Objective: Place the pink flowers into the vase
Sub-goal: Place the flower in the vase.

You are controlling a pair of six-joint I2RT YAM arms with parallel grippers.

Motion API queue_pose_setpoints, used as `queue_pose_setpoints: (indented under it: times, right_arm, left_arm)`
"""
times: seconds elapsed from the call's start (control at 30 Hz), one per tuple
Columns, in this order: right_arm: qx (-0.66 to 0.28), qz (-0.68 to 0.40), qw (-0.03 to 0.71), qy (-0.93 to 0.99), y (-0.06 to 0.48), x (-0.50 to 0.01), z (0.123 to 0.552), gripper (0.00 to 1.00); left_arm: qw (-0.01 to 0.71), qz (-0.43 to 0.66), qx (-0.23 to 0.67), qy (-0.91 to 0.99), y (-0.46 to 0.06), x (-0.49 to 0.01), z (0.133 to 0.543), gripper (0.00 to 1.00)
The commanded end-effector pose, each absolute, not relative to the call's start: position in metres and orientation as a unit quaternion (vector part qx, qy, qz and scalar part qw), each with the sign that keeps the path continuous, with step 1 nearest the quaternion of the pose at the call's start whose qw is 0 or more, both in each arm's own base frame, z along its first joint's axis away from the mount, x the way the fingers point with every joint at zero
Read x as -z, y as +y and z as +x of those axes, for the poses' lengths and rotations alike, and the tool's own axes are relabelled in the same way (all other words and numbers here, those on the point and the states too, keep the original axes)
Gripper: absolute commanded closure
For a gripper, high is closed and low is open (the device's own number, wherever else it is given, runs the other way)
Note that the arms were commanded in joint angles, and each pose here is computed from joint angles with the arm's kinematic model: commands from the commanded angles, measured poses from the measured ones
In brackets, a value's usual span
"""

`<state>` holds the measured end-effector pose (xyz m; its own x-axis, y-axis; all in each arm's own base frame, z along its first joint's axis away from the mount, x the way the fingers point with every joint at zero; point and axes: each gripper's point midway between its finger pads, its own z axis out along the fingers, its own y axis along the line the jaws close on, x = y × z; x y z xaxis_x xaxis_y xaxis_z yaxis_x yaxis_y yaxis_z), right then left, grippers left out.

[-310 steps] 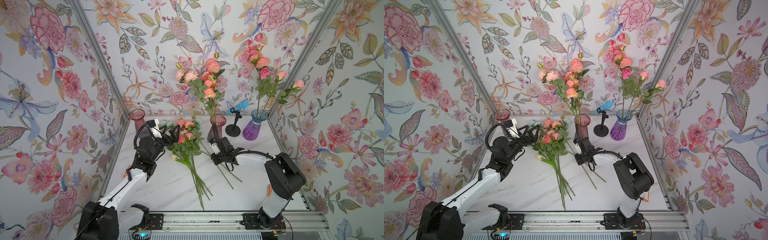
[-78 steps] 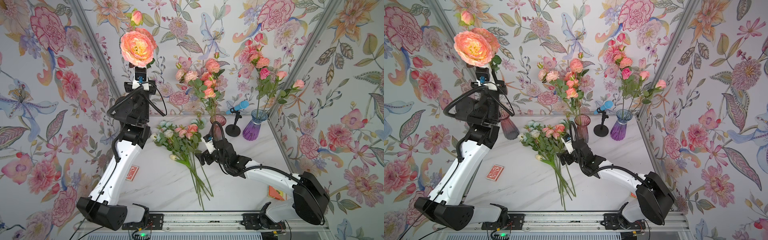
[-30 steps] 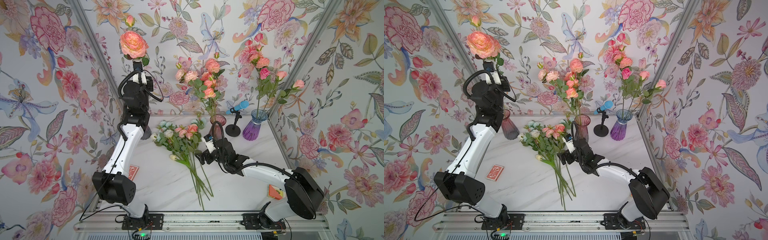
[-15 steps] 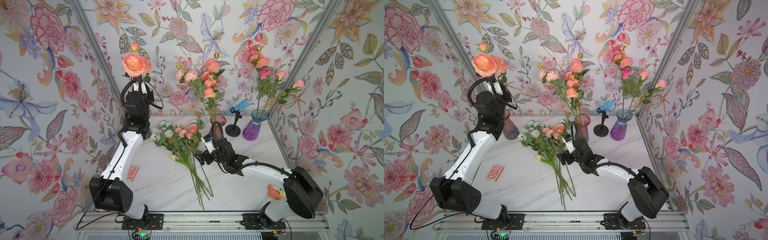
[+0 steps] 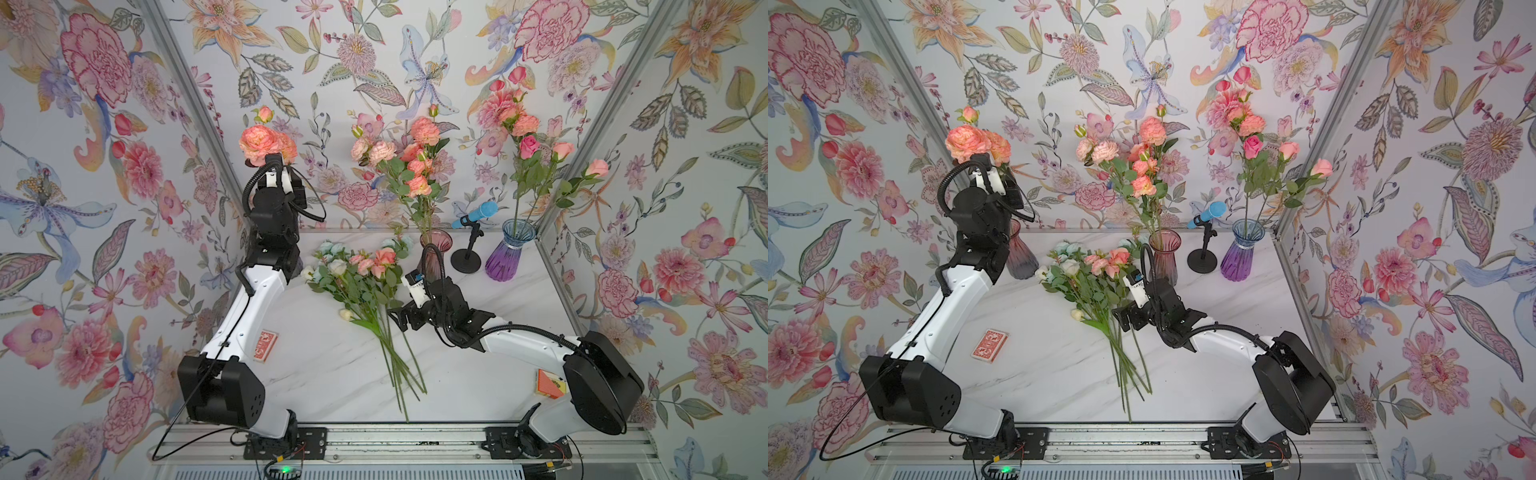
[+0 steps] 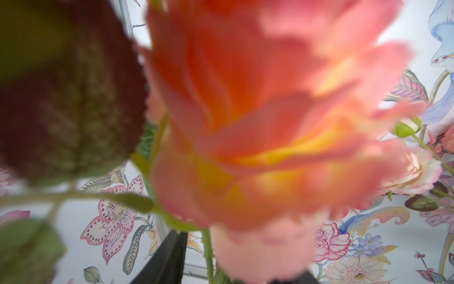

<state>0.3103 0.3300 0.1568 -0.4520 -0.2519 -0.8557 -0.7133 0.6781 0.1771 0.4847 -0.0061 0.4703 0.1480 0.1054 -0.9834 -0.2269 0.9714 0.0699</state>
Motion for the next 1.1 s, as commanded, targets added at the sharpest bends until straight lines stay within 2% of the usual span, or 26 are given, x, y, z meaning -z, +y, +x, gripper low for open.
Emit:
queue_pose_setpoints:
  times: [0.0, 0.47, 0.8, 1.07]
  right_arm:
    - [-0.279, -0.295, 0.440, 0.801, 0.337, -0.165, 0.311, 0.01]
    - [-0.281, -0.295, 0.436, 0.803, 0.337, -0.163, 0.311, 0.01]
    - [-0.252, -0.309, 0.378, 0.836, 0.349, -0.126, 0.318, 0.01]
    - [-0.206, -0.281, 0.352, 0.869, 0.342, -0.100, 0.337, 0.00]
  left_arm:
    - [0.756, -0.068, -0.111, 0.641, 0.006, -0.469, 0.478, 0.47]
    - [0.734, -0.070, -0.088, 0.669, 0.007, -0.433, 0.474, 0.43]
    - [0.747, -0.068, -0.079, 0.656, 0.006, -0.429, 0.457, 0.11]
    - [0.736, -0.062, -0.073, 0.670, 0.004, -0.411, 0.452, 0.07]
